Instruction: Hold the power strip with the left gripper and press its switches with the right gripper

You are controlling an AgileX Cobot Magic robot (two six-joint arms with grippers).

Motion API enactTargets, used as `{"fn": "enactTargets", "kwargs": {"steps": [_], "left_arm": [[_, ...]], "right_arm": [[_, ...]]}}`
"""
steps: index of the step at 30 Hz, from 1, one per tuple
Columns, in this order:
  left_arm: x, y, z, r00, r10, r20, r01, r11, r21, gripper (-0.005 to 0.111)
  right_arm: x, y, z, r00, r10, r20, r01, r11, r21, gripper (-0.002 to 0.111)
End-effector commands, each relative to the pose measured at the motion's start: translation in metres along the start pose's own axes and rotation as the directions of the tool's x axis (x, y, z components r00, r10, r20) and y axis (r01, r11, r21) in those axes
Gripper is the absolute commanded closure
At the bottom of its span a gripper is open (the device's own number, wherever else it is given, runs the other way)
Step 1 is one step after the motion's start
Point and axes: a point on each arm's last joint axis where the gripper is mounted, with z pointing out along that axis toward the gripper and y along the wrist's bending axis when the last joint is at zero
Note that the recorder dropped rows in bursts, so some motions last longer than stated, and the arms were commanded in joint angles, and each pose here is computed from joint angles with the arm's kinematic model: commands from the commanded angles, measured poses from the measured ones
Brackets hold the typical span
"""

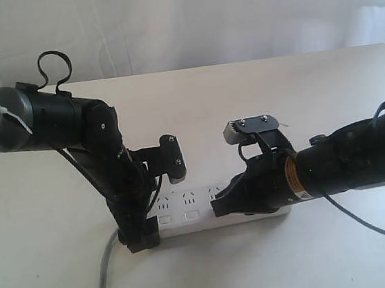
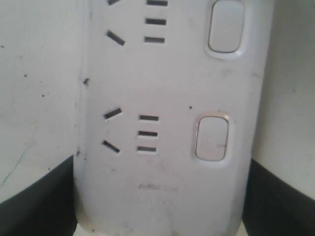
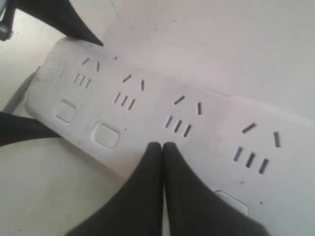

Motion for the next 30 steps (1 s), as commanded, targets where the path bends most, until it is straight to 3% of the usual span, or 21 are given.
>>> {"fn": "enactTargets", "kwargs": {"steps": [1,5,14,22,30], "left_arm": [[0.013,-0.006,0.021,0.996,0.024,-0.091,-0.018,0.998,0.062,0.107],[0.014,-0.008,0.021,0.994,0.025,-0.104,-0.017,0.997,0.078,0.107],[0.016,-0.01,0.02,0.991,0.05,-0.123,-0.036,0.993,0.111,0.107],[0.016,-0.01,0.02,0.991,0.051,-0.125,-0.037,0.993,0.112,0.107],[0.016,-0.009,0.02,0.991,0.057,-0.123,-0.045,0.994,0.101,0.107]], "right_arm": [[0.0,-0.003,-0.003,1.0,-0.003,0.0,0.003,0.999,0.044,0.108],[0.0,-0.005,-0.003,1.0,0.011,0.004,-0.011,0.998,0.056,0.108],[-0.005,0.004,0.0,0.996,0.049,0.075,-0.045,0.997,-0.055,0.108],[0.004,-0.001,0.006,1.0,0.024,0.015,-0.023,0.999,-0.039,0.108],[0.011,-0.009,0.006,0.998,0.023,-0.057,-0.02,0.999,0.049,0.108]]}}
